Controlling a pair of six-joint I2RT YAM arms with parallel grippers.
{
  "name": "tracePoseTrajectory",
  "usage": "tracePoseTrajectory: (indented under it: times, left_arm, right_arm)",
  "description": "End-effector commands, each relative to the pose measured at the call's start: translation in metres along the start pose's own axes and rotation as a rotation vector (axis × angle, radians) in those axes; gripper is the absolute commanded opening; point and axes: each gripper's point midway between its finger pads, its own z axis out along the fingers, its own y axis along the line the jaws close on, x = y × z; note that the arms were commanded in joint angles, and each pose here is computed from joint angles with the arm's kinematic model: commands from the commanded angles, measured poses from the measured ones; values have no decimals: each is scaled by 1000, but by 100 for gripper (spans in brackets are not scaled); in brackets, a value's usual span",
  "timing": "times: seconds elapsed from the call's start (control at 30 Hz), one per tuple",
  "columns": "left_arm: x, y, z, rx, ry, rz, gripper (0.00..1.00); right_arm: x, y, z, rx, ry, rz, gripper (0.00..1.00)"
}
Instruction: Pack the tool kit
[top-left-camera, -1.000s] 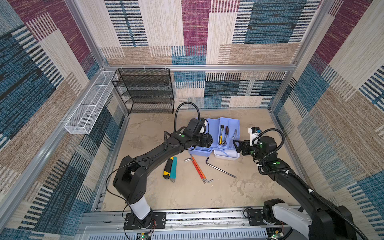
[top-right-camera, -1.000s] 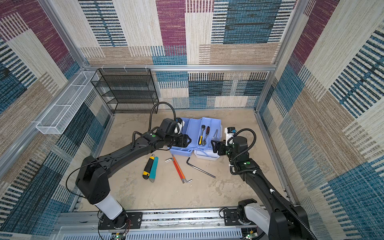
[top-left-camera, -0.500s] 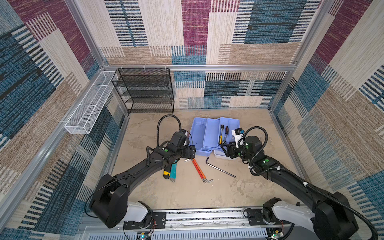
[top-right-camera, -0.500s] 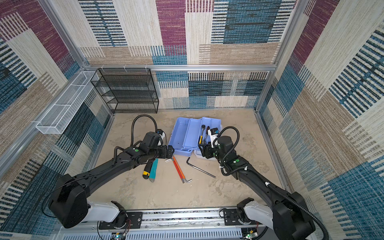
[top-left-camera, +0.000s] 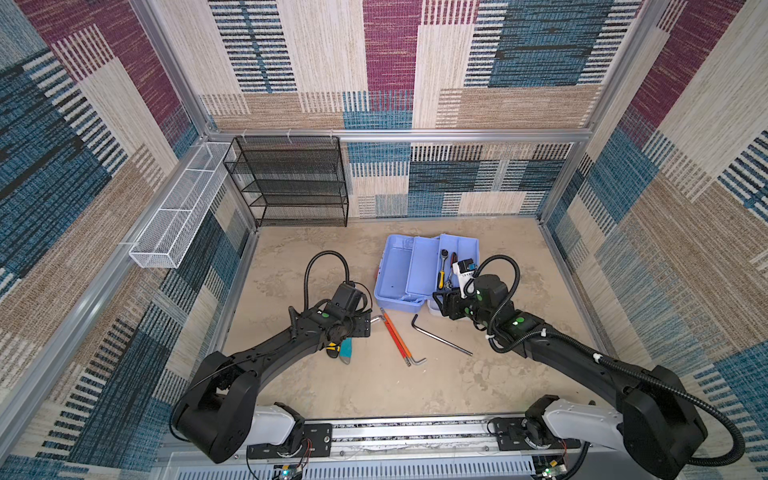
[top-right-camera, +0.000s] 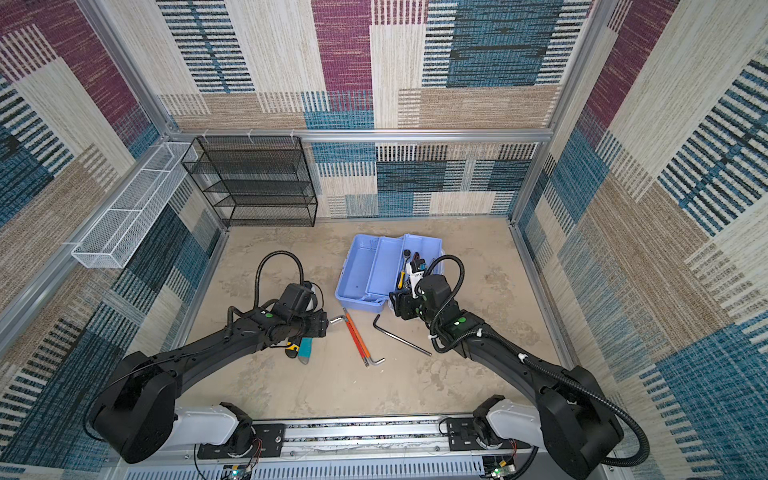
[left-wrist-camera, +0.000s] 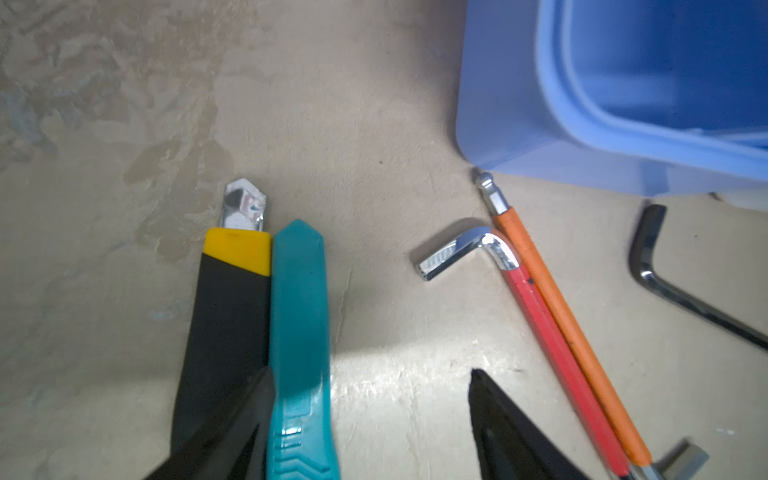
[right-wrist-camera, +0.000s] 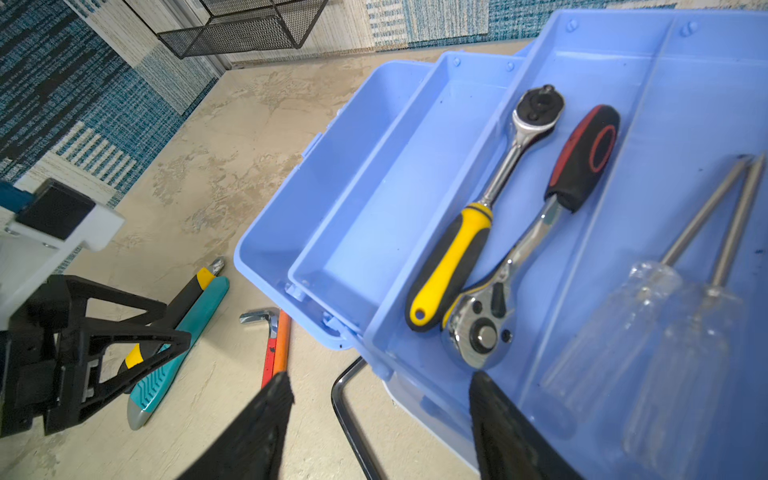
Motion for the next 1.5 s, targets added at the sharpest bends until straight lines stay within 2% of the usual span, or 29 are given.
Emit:
tracePoseTrajectory:
  times: [0.0, 0.5, 0.9, 1.07, 1.27, 1.47]
  left_arm:
    - [4, 5, 4, -25, 9, -22, 75]
    - [27, 12, 22, -50, 85, -33, 70]
    - [46, -2, 28, 44, 148, -86, 55]
    - [55, -4, 27, 64, 173, -111, 44]
    - [66, -6, 24, 75, 189, -143, 43]
    - [74, -22, 21, 143, 198, -186, 44]
  right_arm:
    - [-8, 1, 0, 3, -31, 12, 70]
    - [-7, -6, 0, 39, -34, 8, 72]
    - [-4, -8, 2, 47, -24, 27, 72]
    - [-4, -7, 3, 44, -25, 31, 72]
    - [-1, -8, 5, 45, -15, 34, 72]
    - [1, -6, 9, 31, -5, 48, 71]
